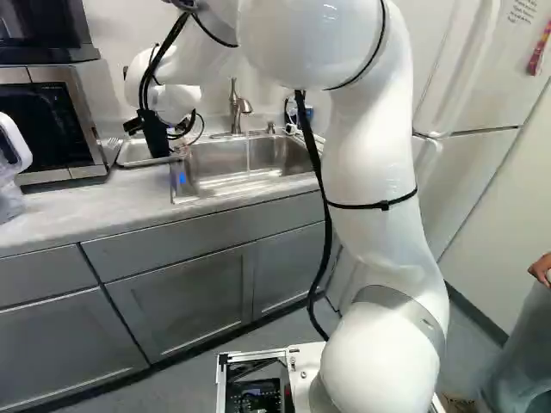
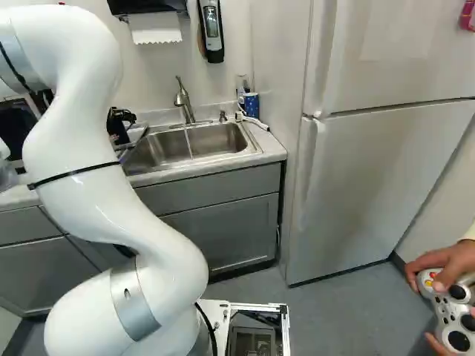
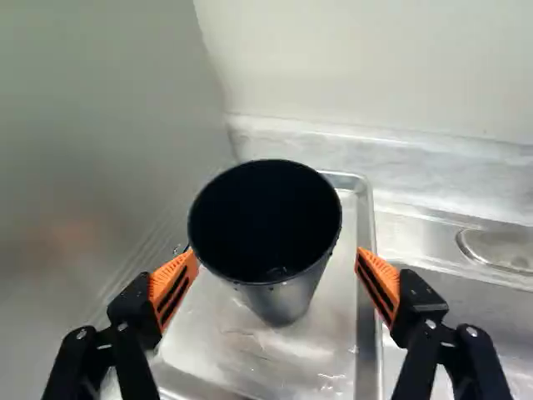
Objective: Rinse the cup and place it in the tray
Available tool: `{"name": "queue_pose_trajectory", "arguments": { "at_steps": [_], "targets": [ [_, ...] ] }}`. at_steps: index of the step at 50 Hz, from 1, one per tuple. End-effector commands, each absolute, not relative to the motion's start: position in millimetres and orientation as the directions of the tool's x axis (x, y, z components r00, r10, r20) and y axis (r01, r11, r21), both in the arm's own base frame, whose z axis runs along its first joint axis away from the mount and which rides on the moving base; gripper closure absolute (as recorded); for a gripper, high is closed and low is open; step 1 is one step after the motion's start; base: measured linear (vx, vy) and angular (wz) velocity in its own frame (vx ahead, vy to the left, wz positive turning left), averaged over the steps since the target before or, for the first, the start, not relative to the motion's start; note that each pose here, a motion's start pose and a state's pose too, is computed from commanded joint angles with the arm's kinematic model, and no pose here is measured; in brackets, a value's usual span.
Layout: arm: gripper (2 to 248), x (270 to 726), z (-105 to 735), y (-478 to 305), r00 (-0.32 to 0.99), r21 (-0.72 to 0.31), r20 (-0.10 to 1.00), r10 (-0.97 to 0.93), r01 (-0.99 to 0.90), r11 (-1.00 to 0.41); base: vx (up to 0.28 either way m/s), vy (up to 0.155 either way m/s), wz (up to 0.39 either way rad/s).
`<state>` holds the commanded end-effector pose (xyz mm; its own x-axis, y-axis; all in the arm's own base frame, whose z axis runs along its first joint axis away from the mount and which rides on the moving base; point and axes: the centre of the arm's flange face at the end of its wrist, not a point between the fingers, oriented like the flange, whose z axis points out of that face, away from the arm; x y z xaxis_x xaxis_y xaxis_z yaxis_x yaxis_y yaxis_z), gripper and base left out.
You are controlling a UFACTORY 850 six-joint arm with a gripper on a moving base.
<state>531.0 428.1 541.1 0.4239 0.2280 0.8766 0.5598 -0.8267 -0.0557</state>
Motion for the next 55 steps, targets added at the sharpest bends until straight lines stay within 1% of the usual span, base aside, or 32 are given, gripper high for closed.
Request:
{"name": "queue_pose_trajectory", "arguments": {
  "at_steps": [55],
  "targets": [
    [3, 523, 606, 420, 0.353, -0.065, 0.920, 0.169, 0.563, -0.824, 0.000, 0.000, 0.000]
  ]
}}
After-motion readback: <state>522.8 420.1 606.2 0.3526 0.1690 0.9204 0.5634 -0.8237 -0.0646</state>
